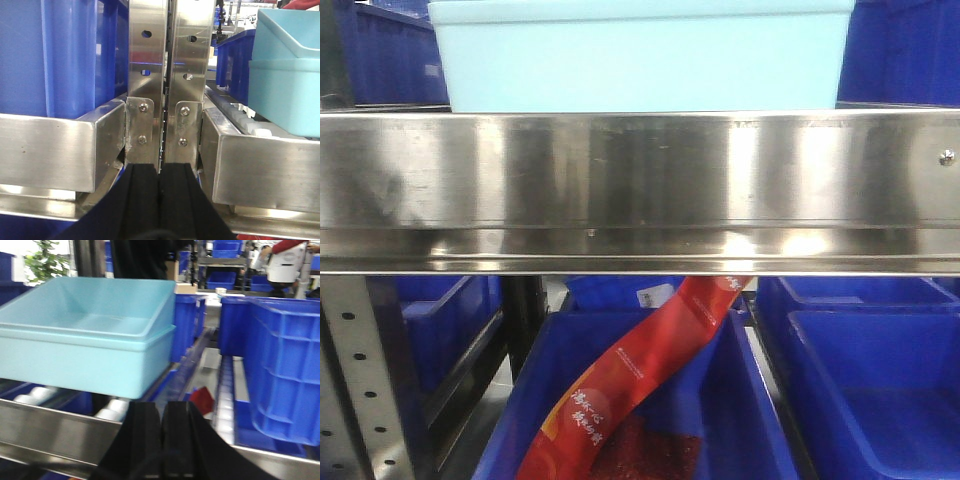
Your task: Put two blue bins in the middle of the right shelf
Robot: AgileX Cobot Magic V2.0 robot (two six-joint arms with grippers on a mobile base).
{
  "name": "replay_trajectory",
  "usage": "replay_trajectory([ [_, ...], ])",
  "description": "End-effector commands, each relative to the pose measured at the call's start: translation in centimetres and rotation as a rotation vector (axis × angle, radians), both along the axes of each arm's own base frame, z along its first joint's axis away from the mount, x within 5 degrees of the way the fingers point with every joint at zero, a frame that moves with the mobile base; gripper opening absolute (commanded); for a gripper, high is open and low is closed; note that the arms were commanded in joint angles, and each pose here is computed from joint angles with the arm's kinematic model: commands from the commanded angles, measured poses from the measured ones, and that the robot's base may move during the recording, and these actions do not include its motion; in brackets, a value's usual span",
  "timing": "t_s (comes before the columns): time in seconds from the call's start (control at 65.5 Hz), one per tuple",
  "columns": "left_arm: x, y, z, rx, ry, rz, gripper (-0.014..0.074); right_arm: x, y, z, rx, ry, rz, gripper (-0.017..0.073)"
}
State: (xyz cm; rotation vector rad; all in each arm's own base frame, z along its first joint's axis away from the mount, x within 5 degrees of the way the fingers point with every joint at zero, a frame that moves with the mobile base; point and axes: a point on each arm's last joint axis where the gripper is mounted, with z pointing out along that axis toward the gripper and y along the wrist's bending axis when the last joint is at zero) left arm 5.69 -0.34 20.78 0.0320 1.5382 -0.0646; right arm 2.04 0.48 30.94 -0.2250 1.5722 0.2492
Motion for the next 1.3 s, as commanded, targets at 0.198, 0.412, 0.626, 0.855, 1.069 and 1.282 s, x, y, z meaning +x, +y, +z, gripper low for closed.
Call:
replay_trajectory([
  [0.198,-0.1,0.0,0.3,-0.008,-0.027,-0.008,-0.0111,2.0,-0.3,-3.3,0.019,-0.042,-0.257,-0.0162],
  [0.412,-0.1,0.0,0.3,-0.008,-0.027,-0.008,-0.0111,3.0,-0.5,-8.4,0.002,0.062,-0.319,-0.0162],
  [0.626,-0.1,0.0,0.3,-0.008,-0.027,-0.008,-0.0111,3.6,-0.6,-10.3,0.026,-0.025,-0.321,-0.0162],
  [0.855,-0.1,0.0,0.3,-0.008,-0.027,-0.008,-0.0111,3.6,-0.6,-10.1,0.031,-0.044,-0.323,-0.0162],
  [1.069,-0.1,0.0,0.3,-0.008,-0.027,-0.008,-0.0111,3.6,-0.6,-9.8,0.036,-0.081,-0.328,-0.0162],
  [1.282,-0.1,0.0,0.3,-0.008,-0.027,-0.008,-0.0111,3.6,-0.6,-9.8,0.036,-0.081,-0.328,-0.0162],
])
